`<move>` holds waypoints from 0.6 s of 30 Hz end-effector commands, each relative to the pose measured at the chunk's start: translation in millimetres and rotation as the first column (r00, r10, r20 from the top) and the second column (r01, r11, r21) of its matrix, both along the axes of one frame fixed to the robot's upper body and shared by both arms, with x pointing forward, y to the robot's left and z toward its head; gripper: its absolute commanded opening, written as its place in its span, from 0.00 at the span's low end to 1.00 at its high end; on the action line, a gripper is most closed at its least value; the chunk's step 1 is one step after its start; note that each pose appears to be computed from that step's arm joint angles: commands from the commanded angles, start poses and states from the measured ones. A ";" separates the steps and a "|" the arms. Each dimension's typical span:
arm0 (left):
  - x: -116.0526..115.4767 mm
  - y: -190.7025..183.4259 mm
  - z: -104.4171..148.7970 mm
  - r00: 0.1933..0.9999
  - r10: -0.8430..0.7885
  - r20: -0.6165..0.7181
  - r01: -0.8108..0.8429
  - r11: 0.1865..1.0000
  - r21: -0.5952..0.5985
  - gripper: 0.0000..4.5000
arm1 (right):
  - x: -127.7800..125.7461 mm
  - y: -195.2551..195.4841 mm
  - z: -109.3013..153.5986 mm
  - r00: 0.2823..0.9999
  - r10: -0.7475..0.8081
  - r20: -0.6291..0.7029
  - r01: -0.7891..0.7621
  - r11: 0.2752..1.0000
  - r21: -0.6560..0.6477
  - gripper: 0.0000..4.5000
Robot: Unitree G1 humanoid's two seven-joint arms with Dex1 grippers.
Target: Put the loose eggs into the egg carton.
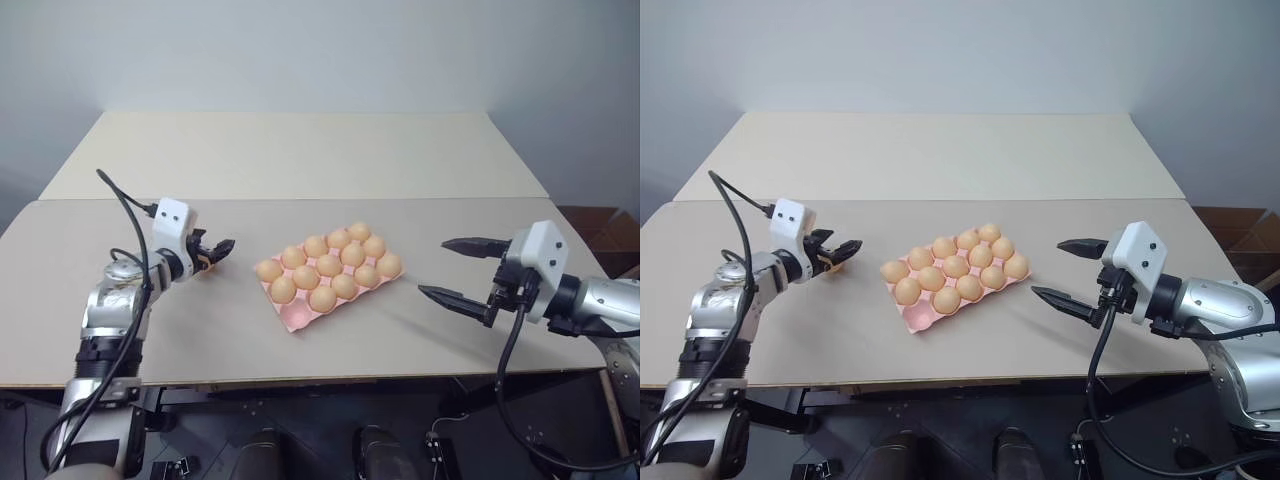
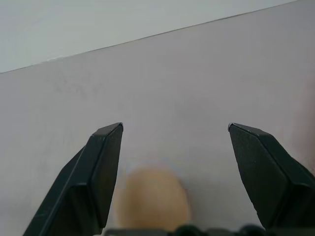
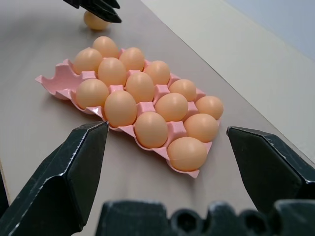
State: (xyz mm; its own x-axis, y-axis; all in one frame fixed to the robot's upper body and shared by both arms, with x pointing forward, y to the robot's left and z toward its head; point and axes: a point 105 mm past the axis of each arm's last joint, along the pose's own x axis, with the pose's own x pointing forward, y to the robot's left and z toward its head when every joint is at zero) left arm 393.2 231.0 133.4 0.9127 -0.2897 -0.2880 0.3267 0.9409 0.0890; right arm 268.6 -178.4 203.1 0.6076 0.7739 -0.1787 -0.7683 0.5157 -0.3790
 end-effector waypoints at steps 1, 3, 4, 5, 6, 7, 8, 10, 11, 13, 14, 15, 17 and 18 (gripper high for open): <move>2.6 1.8 -0.8 1.000 0.015 -0.006 -0.015 1.000 0.021 0.83 | -6.7 -1.3 13.8 0.999 -0.003 0.048 0.003 1.000 0.005 1.00; 1.3 -0.4 -3.4 1.000 0.012 -0.016 -0.012 1.000 0.020 0.83 | -8.6 -1.5 14.3 0.999 -0.005 0.049 0.005 1.000 0.006 1.00; 0.3 -1.6 -3.9 1.000 0.011 -0.017 -0.011 1.000 0.010 0.83 | -9.2 -1.7 14.3 0.999 -0.007 0.049 0.007 1.000 0.006 1.00; -0.9 -2.2 -4.3 1.000 0.009 -0.021 -0.009 1.000 0.003 0.83 | -9.6 -1.8 14.3 0.999 -0.008 0.049 0.008 1.000 0.006 1.00; -2.2 -1.6 -5.3 1.000 0.013 -0.028 -0.013 1.000 0.005 0.83 | -10.0 -1.8 14.3 0.999 -0.008 0.048 0.008 1.000 0.007 1.00; -3.1 -1.0 -5.9 0.999 0.016 -0.033 -0.016 1.000 0.007 0.83 | -10.2 -1.8 14.3 0.999 -0.008 0.048 0.008 1.000 0.007 1.00; -4.4 1.1 -8.6 0.999 0.026 -0.048 -0.026 1.000 0.008 0.83 | -10.2 -1.7 14.5 0.999 -0.009 0.048 0.009 1.000 0.009 1.00; -7.1 4.3 -14.4 0.997 0.040 -0.072 -0.039 0.999 0.014 0.83 | -10.5 -1.7 14.9 0.999 -0.008 0.048 0.008 1.000 0.012 1.00; -8.9 4.9 -18.3 0.995 0.043 -0.094 -0.042 0.999 0.013 0.83 | -10.2 -2.0 14.9 0.999 -0.009 0.048 0.009 1.000 0.012 1.00; -10.4 6.6 -25.7 0.990 0.059 -0.127 -0.057 0.998 0.019 0.79 | -8.8 -2.7 15.0 0.999 -0.012 0.049 0.012 1.000 0.013 1.00; -10.7 7.6 -28.8 0.989 0.065 -0.137 -0.061 0.998 0.029 0.74 | -8.0 -3.0 15.3 0.999 -0.015 0.051 0.014 1.000 0.014 1.00; -10.4 7.9 -30.0 0.988 0.068 -0.138 -0.064 0.997 0.031 0.70 | -7.2 -3.2 16.1 0.998 -0.020 0.054 0.019 1.000 0.017 1.00; -9.1 7.1 -29.6 0.987 0.070 -0.145 -0.069 0.998 0.014 0.57 | -6.2 -3.0 17.6 0.998 -0.026 0.056 0.025 0.999 0.027 1.00; -8.3 6.0 -27.5 0.988 0.064 -0.141 -0.063 0.998 0.010 0.50 | -5.5 -3.2 18.7 0.998 -0.034 0.057 0.032 0.999 0.034 1.00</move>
State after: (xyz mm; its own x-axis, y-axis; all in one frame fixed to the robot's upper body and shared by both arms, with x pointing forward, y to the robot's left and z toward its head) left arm 384.6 237.9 105.3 0.8834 -0.2244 -0.4114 0.2729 0.9600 0.0625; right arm 263.7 -179.6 206.1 0.6225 0.7660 -0.1606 -0.7585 0.5399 -0.3649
